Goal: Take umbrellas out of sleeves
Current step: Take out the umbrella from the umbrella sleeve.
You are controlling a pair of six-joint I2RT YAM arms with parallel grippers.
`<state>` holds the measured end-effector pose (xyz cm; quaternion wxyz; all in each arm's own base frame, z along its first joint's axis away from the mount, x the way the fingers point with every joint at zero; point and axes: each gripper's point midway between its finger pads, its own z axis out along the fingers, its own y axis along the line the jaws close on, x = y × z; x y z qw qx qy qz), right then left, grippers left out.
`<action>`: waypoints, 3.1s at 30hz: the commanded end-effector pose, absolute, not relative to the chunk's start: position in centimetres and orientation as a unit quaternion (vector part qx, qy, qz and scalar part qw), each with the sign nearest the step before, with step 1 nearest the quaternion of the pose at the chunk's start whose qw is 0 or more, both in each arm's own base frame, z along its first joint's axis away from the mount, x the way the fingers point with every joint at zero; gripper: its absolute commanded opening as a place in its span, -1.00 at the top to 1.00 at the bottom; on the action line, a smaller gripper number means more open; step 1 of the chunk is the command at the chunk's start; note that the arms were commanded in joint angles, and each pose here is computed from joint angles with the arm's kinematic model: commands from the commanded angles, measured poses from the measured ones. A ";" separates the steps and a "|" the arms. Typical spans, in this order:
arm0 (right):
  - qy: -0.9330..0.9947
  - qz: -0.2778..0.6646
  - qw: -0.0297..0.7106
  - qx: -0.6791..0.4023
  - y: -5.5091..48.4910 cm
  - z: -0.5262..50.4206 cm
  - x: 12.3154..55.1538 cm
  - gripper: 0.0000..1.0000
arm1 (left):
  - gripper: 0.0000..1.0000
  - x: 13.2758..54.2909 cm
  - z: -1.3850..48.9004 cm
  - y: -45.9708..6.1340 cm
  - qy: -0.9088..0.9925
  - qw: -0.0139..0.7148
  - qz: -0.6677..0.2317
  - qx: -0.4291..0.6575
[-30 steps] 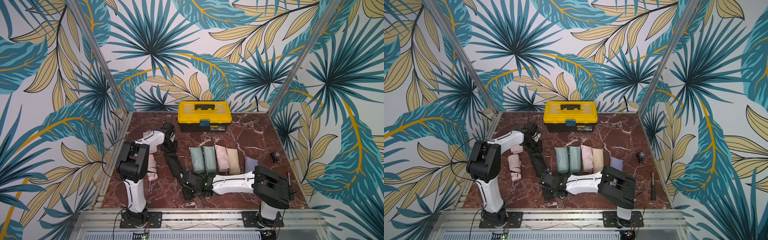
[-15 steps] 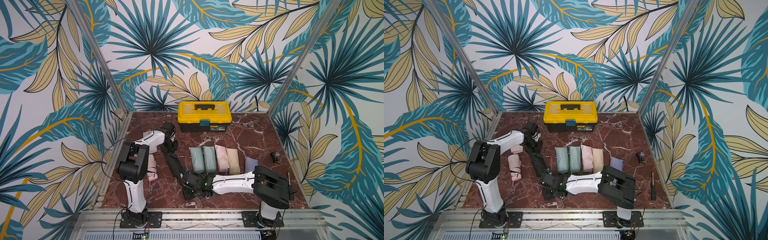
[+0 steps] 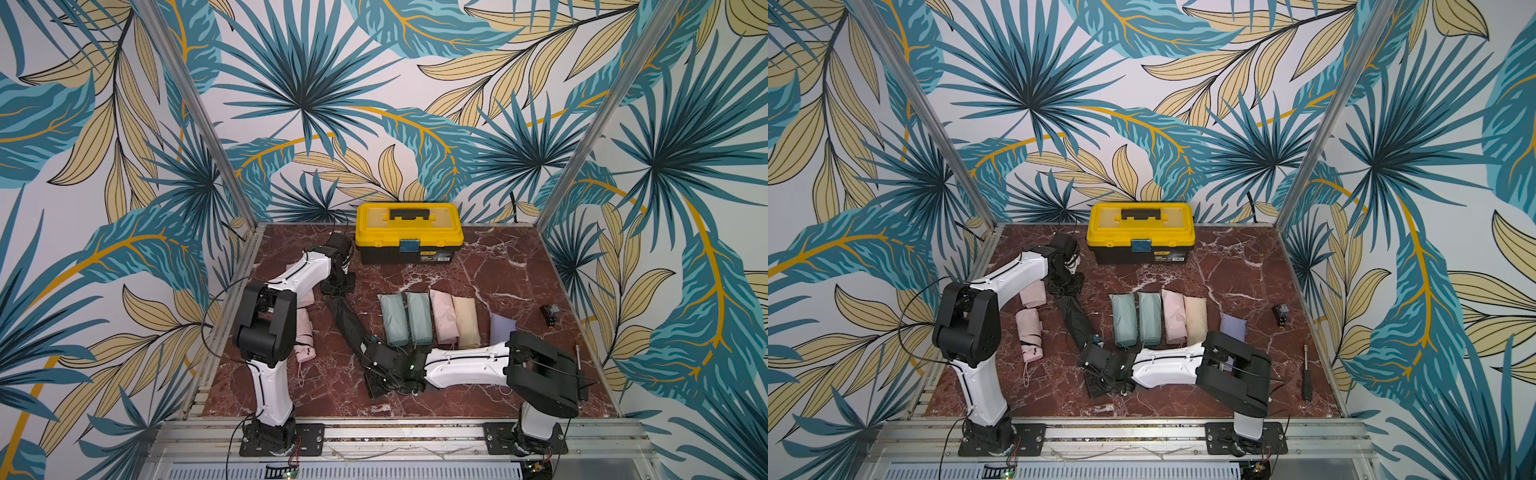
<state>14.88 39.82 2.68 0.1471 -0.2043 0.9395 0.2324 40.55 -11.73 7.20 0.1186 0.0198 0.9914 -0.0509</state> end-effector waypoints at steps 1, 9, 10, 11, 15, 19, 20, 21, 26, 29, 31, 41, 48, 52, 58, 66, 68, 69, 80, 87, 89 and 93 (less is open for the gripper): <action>0.946 0.219 0.116 -0.211 39.0 1.4 13.5 1.00 | 0.93 43.4 8.5 -10.7 0.986 0.166 -0.022 0.022; 0.946 0.219 0.116 -0.210 38.9 1.5 13.5 1.00 | 0.71 44.2 8.2 -10.3 0.986 0.164 -0.013 0.025; 0.946 0.219 0.117 -0.210 38.9 1.5 13.4 1.00 | 0.56 44.2 8.2 -10.4 0.986 0.163 -0.016 0.026; 0.946 0.218 0.116 -0.210 38.8 1.4 13.4 1.00 | 0.46 44.2 8.3 -10.6 0.986 0.163 -0.021 0.027; 0.946 0.218 0.116 -0.210 38.8 1.4 13.4 1.00 | 0.11 43.7 9.0 -10.9 0.985 0.166 -0.034 0.031; 0.946 0.218 0.117 -0.211 38.8 1.4 13.4 1.00 | 0.00 42.5 9.9 -10.5 0.984 0.168 -0.035 0.035; 0.946 0.218 0.116 -0.211 38.8 1.4 13.4 1.00 | -0.01 41.9 10.0 -10.7 0.985 0.166 -0.043 0.035; 0.946 0.218 0.116 -0.211 38.8 1.4 13.4 1.00 | -0.02 41.4 10.2 -10.9 0.984 0.165 -0.052 0.035; 0.945 0.218 0.115 -0.214 39.0 1.4 13.4 1.00 | -0.04 38.9 9.9 -11.0 0.986 0.149 -0.071 0.028; 0.945 0.218 0.114 -0.215 39.1 1.3 13.4 1.00 | -0.04 38.1 8.8 -10.5 0.989 0.135 -0.061 0.031; 0.944 0.220 0.114 -0.217 39.2 1.3 13.4 1.00 | -0.04 37.8 8.3 -10.6 0.989 0.127 -0.065 0.030; 0.945 0.219 0.116 -0.214 38.9 1.4 13.4 1.00 | 0.09 37.1 6.2 -11.0 0.991 0.102 -0.081 0.016; 0.945 0.223 0.114 -0.211 39.0 1.2 13.3 1.00 | 0.15 36.0 4.7 -11.0 0.992 0.091 -0.092 0.001; 0.945 0.223 0.113 -0.212 39.1 1.1 13.3 1.00 | 0.39 35.6 4.3 -11.4 0.990 0.089 -0.107 -0.002; 0.945 0.223 0.113 -0.210 39.0 1.0 13.3 1.00 | 0.87 36.6 5.3 -11.6 0.988 0.104 -0.113 -0.003; 0.946 0.223 0.115 -0.208 38.9 1.1 13.3 1.00 | 1.00 38.1 5.3 -11.2 0.988 0.113 -0.104 -0.002; 0.945 0.223 0.116 -0.208 38.9 1.2 13.3 1.00 | 1.00 38.6 5.4 -10.8 0.989 0.114 -0.098 -0.005; 0.945 0.224 0.116 -0.208 38.9 1.3 13.3 1.00 | 1.00 38.9 5.6 -10.7 0.989 0.117 -0.095 -0.005; 0.943 0.229 0.116 -0.211 39.0 1.4 13.2 1.00 | 1.00 41.8 7.5 -8.3 0.990 0.136 -0.048 -0.005; 0.944 0.228 0.117 -0.209 38.6 1.5 13.2 1.00 | 1.00 43.3 7.8 -7.3 0.989 0.143 -0.032 -0.010; 0.944 0.228 0.117 -0.207 38.4 1.6 13.2 1.00 | 1.00 43.6 7.6 -7.2 0.989 0.142 -0.029 -0.011; 0.946 0.224 0.120 -0.202 37.7 1.7 13.0 1.00 | 1.00 44.2 7.2 -7.1 0.990 0.140 -0.027 -0.012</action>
